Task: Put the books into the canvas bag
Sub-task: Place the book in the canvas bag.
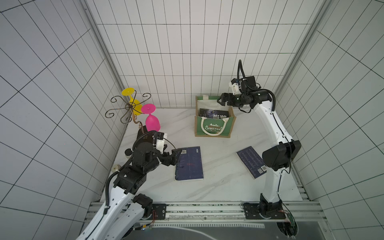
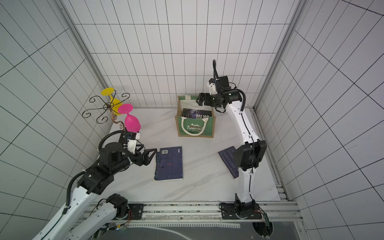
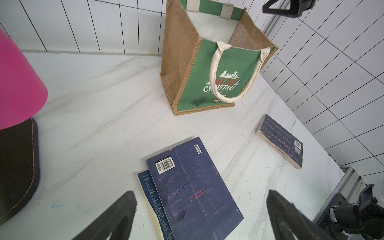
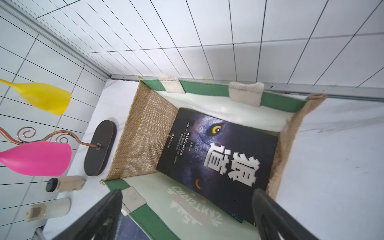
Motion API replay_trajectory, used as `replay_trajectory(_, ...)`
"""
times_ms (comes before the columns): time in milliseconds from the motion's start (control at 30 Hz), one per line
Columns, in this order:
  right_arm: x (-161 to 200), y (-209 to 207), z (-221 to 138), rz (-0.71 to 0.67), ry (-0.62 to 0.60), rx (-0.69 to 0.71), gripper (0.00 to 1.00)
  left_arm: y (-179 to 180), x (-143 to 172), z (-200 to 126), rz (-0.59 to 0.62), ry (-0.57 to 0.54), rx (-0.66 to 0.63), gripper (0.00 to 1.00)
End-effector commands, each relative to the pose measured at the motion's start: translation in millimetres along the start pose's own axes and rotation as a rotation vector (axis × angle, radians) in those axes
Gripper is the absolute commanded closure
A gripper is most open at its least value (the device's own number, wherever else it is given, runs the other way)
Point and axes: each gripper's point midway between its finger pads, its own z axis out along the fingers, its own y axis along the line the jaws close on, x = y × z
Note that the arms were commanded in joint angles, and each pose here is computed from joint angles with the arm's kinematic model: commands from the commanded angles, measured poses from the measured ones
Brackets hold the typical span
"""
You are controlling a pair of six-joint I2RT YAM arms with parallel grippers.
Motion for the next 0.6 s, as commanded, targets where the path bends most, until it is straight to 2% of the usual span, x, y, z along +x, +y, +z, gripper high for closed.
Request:
replay_trajectory(0, 2.0, 18.0, -39.5, -0.137, -0.023, 0.075, 0.02, 5.1, 9.3, 14.7, -0.001, 0.066, -0.036, 0.03)
replay_trajectory(167, 48.0, 46.9, -51.7, -0.213, 0.002, 0.06, 0.02, 10.1, 34.7, 43.7, -0.083, 0.242, -0.104, 0.03)
replay_trajectory(300, 90.6, 77.4, -62.1, -0.219, -0.044, -0.064, 0.02, 6.6, 49.8, 58.0, -0.183, 0.237, -0.056, 0.03)
replay_trajectory(433, 148.2, 81.1, -53.1, -0.19, 0.002, -0.133, 0.02, 15.7, 59.7, 61.5, -0.236, 0.187, -0.075, 0.03)
replay_trajectory(567, 204.9, 78.5, -32.8, -0.14, 0.08, -0.188, 0.02, 26.9, 75.1, 65.6, -0.231, 0.213, -0.119, 0.03)
